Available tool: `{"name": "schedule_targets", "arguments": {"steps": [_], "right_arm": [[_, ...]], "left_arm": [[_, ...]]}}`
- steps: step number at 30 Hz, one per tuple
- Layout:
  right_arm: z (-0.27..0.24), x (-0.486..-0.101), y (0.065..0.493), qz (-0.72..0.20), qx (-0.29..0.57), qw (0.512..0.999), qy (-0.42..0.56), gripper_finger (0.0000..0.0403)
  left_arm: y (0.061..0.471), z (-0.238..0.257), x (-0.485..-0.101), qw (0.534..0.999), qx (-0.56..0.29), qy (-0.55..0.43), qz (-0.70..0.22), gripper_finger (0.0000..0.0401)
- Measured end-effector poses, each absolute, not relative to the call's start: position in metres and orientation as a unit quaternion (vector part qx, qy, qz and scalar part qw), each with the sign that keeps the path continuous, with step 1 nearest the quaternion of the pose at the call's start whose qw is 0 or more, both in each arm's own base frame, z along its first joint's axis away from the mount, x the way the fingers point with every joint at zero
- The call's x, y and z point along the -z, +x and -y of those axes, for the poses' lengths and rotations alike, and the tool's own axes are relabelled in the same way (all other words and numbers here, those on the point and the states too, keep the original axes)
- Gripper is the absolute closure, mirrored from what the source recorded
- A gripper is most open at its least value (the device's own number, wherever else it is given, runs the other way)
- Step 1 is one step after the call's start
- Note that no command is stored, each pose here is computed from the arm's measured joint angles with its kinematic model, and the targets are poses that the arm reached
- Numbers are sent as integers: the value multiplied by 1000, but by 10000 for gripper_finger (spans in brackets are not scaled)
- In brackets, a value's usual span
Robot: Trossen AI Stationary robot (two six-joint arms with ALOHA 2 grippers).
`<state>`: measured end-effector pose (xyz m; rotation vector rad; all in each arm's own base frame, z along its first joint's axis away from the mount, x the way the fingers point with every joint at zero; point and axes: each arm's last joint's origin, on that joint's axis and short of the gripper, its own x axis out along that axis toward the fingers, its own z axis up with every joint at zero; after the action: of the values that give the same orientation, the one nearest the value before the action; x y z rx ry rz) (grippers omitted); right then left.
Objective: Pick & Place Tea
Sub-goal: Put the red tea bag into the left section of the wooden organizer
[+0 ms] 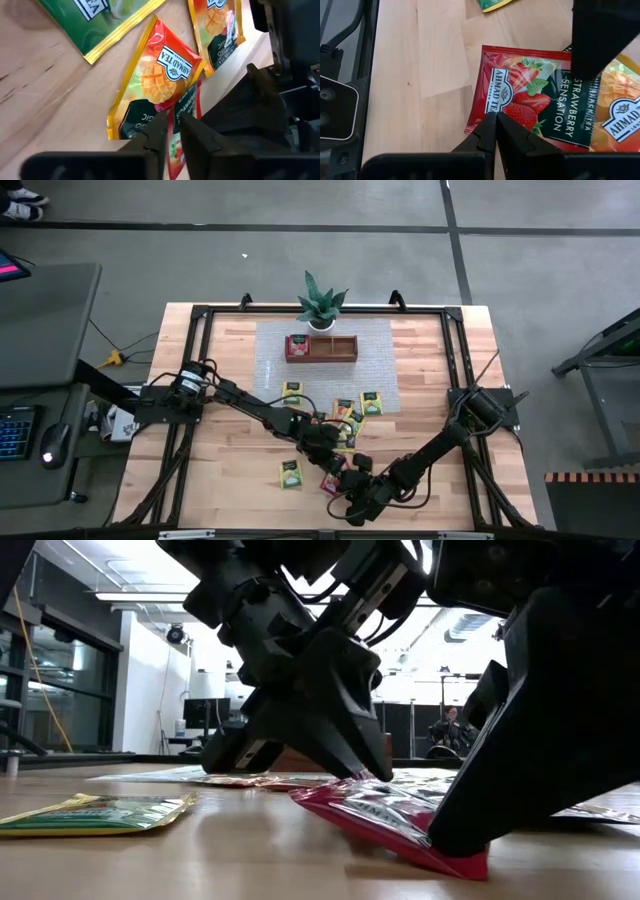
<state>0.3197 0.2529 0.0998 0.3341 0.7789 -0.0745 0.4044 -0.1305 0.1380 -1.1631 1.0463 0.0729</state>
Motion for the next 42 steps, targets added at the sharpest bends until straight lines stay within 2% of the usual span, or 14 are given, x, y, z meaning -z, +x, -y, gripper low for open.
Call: {"name": "schedule_targets", "arguments": {"steps": [4,17,23,30,36,42], "right_arm": [[-253,-100,320,-378,37,911,164,391],[-255,-110,320,-382,9,906,180,391],[-254,-141,318,-352,-15,918,180,391],[-240,-186,305,-328,15,931,161,391],[-227,-225,288,-327,9,933,150,391],[-206,-261,265,-326,33,933,151,391]], "left_arm": [[404,131,-138,711,-28,-520,-472,396],[404,130,-138,729,-26,-496,-471,401],[404,129,-138,734,-33,-491,-467,401],[404,129,-142,749,-32,-478,-457,401],[401,126,-169,782,-26,-461,-419,401],[393,120,-204,835,-39,-411,-363,401]]}}
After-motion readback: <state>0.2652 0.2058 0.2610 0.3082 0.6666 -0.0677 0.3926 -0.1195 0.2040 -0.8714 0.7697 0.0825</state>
